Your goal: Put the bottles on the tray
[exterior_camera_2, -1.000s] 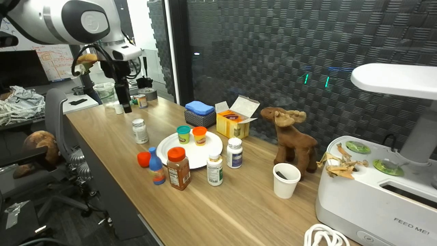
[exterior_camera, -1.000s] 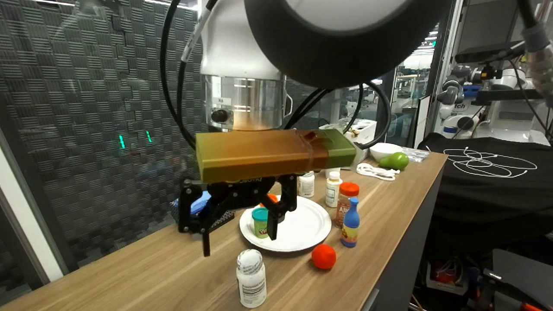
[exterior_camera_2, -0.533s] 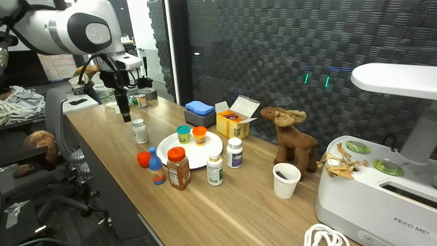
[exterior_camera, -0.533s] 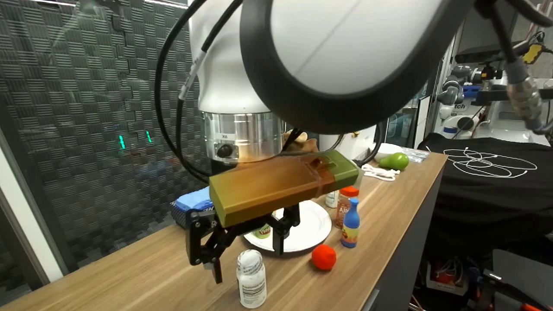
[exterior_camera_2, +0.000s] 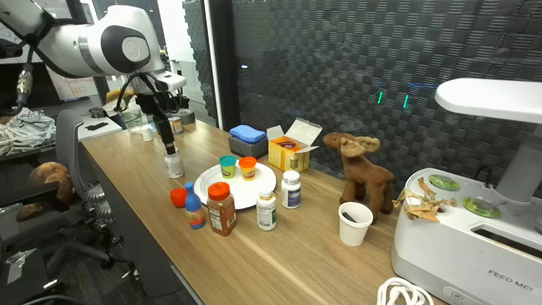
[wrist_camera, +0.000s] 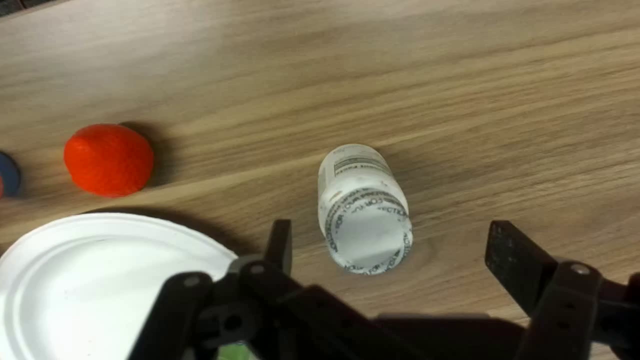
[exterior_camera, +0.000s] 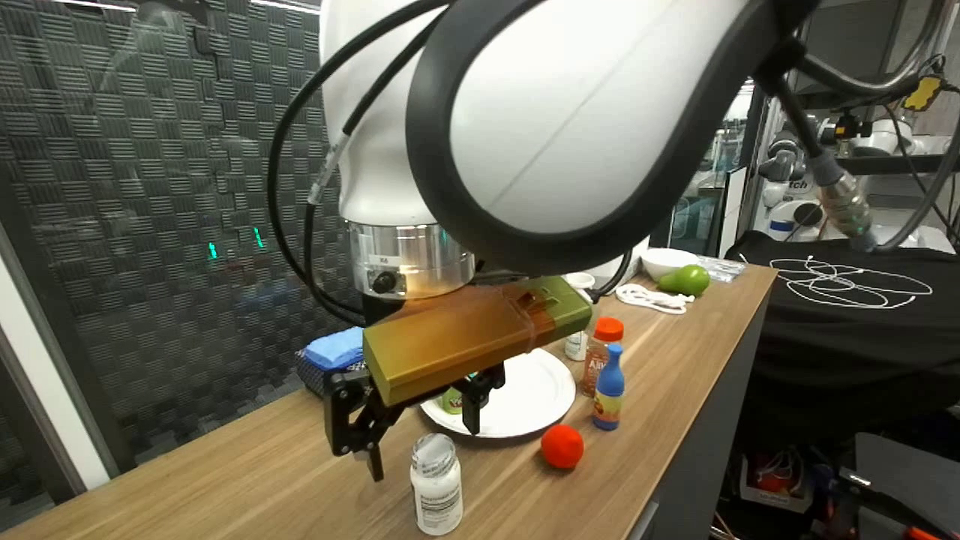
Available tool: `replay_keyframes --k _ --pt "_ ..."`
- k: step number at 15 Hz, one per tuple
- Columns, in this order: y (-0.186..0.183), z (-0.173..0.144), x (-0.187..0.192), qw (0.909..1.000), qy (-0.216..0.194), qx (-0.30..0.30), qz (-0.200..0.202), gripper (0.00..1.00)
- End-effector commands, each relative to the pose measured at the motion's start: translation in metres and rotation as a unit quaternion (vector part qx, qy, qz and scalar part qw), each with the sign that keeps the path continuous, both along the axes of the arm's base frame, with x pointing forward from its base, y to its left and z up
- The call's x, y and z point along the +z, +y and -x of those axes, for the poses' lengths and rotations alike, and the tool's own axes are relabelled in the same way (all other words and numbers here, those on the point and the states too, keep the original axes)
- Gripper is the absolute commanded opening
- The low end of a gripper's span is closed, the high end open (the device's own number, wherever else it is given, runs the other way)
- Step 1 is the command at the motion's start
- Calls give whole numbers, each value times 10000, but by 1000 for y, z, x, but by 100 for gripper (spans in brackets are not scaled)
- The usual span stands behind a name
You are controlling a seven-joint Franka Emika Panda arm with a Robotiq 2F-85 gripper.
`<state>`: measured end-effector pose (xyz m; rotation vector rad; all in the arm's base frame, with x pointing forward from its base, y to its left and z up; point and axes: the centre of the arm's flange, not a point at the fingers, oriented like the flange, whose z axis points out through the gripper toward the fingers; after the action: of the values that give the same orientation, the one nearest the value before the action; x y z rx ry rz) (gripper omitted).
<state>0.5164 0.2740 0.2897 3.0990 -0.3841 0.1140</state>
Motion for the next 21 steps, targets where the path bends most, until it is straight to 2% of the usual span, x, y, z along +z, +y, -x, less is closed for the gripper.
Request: replay_keyframes --k 1,2,3,9,16,21 --pt "5 -18 -5 9999 -103 45 -42 75" --pt "4 -19 -8 10000 -83 38 -37 74" --pt "4 -20 -8 10000 -83 17 -13 68" --pt "-10 -11 9 9994 -265 -205 129 19" --pt "-31 -16 79 9951 -773 -608 135 19" --pt "-83 -23 108 9903 -748 -1066 494 19"
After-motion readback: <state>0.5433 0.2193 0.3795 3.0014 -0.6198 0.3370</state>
